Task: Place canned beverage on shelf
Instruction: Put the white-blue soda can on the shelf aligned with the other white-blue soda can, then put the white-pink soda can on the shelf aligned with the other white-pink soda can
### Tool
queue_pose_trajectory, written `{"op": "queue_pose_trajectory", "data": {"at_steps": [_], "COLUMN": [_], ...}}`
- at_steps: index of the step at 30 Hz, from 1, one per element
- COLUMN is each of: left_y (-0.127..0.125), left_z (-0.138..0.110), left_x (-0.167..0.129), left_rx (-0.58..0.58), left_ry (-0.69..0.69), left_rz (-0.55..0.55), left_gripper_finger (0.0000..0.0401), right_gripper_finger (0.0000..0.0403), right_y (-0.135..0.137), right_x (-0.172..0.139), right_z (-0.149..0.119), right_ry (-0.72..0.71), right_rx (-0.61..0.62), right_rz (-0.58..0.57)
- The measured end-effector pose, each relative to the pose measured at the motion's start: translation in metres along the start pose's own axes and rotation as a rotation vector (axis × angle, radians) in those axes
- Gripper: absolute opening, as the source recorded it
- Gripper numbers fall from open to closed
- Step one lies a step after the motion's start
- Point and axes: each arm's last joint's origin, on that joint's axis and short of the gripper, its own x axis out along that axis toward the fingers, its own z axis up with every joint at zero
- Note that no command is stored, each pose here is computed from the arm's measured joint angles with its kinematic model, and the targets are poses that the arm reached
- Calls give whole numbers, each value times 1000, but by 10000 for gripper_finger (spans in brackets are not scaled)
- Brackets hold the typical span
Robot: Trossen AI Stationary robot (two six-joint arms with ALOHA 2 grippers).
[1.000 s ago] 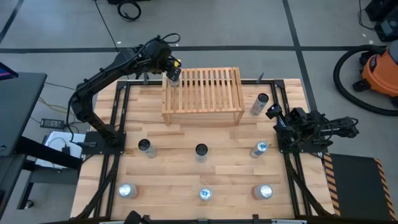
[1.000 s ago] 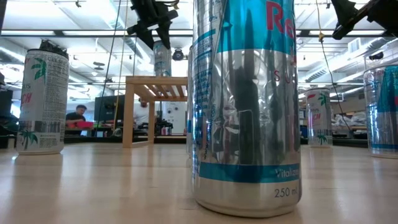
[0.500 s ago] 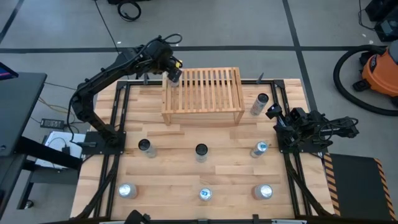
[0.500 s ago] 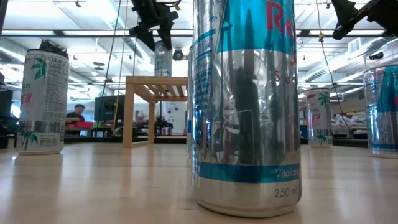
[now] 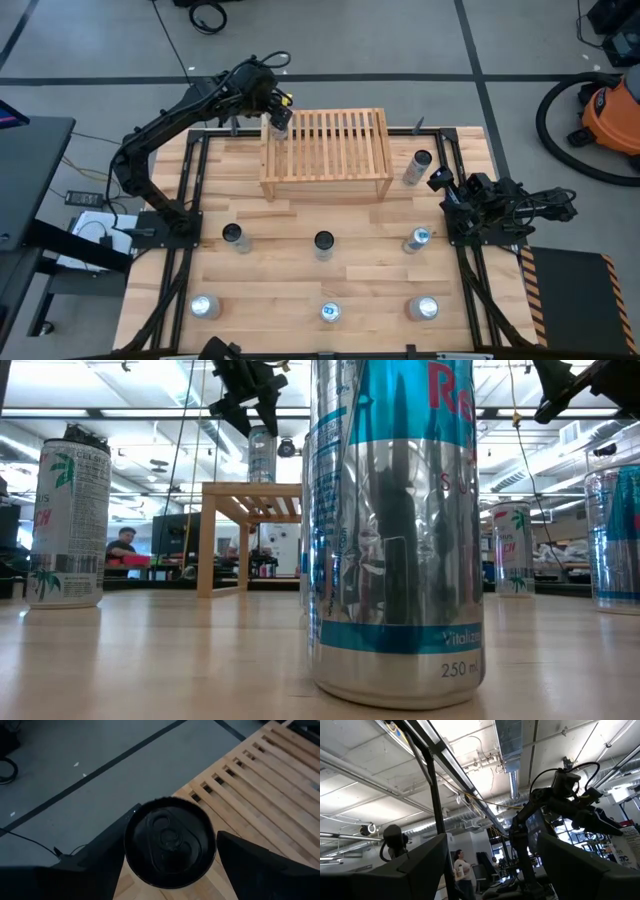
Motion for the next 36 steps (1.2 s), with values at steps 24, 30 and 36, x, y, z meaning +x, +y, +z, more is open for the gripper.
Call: {"op": "queue_pose_trajectory", "data": {"at_steps": [24, 30, 36], "left_y": [-7, -28, -41], "left_z": [-14, -27, -39], "left_x": [-84, -100, -107], "left_rx": [187, 300, 353], "left_ry": [-151, -130, -78], "left_rz": [-136, -214, -257], "left_gripper_finger": [312, 311, 311], "right_gripper_finger": [318, 318, 318], "right_y": [0, 0, 0], "right_x": [0, 0, 0], "right_z": [0, 0, 0], "right_ry": [0, -1, -1], "right_rx": [0, 0, 0], "right_rz": [0, 0, 0]}}
